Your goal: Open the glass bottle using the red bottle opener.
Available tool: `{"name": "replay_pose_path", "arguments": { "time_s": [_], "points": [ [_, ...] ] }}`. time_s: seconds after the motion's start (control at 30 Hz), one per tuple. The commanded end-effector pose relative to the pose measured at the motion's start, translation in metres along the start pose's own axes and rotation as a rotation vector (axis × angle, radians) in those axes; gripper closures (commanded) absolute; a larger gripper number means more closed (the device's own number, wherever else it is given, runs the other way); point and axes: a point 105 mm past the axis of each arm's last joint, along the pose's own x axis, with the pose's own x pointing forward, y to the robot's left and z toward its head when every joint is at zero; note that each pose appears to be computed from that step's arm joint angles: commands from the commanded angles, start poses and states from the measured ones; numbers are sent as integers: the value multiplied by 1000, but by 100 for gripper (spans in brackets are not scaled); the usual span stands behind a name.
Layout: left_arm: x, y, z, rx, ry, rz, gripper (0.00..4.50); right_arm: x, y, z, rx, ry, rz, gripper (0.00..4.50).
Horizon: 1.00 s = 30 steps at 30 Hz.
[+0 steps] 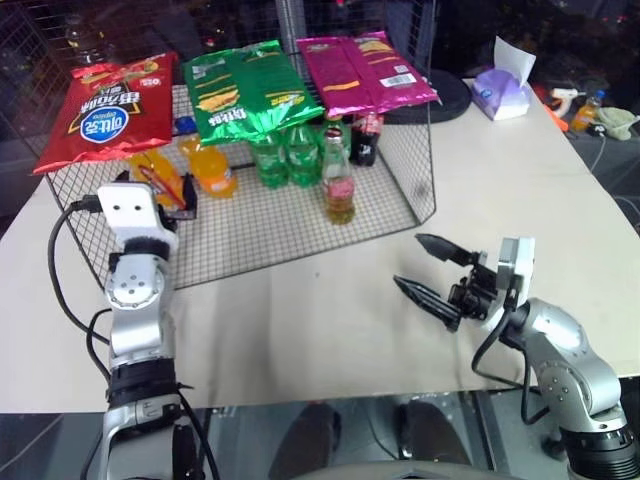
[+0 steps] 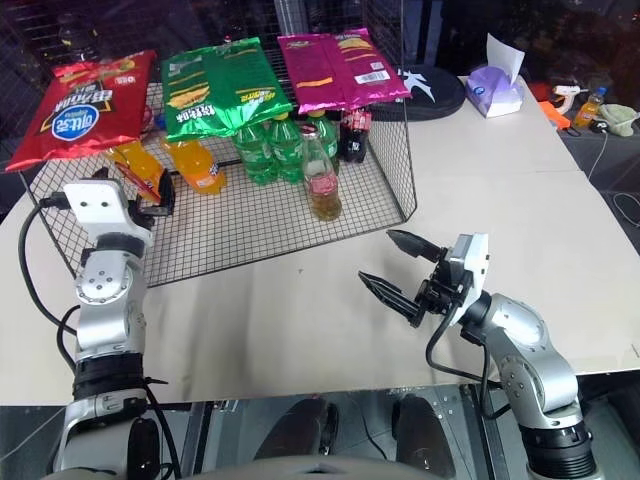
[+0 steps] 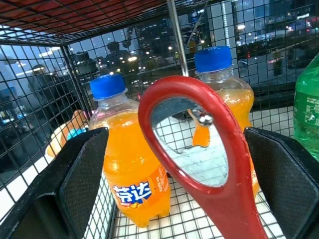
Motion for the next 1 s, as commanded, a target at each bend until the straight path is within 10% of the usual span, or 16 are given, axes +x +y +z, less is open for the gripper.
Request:
{"name": "replay_pose_path", "arguments": {
  "time_s": [0.03,1.0],
  "points": [
    [4,5,13,16,-55,15,0,3,5,7,-26,-25,20,10],
    [11,-2,10,-48,-49,-71,0,-2,22,20,-49,-66,187,10]
  ]
}}
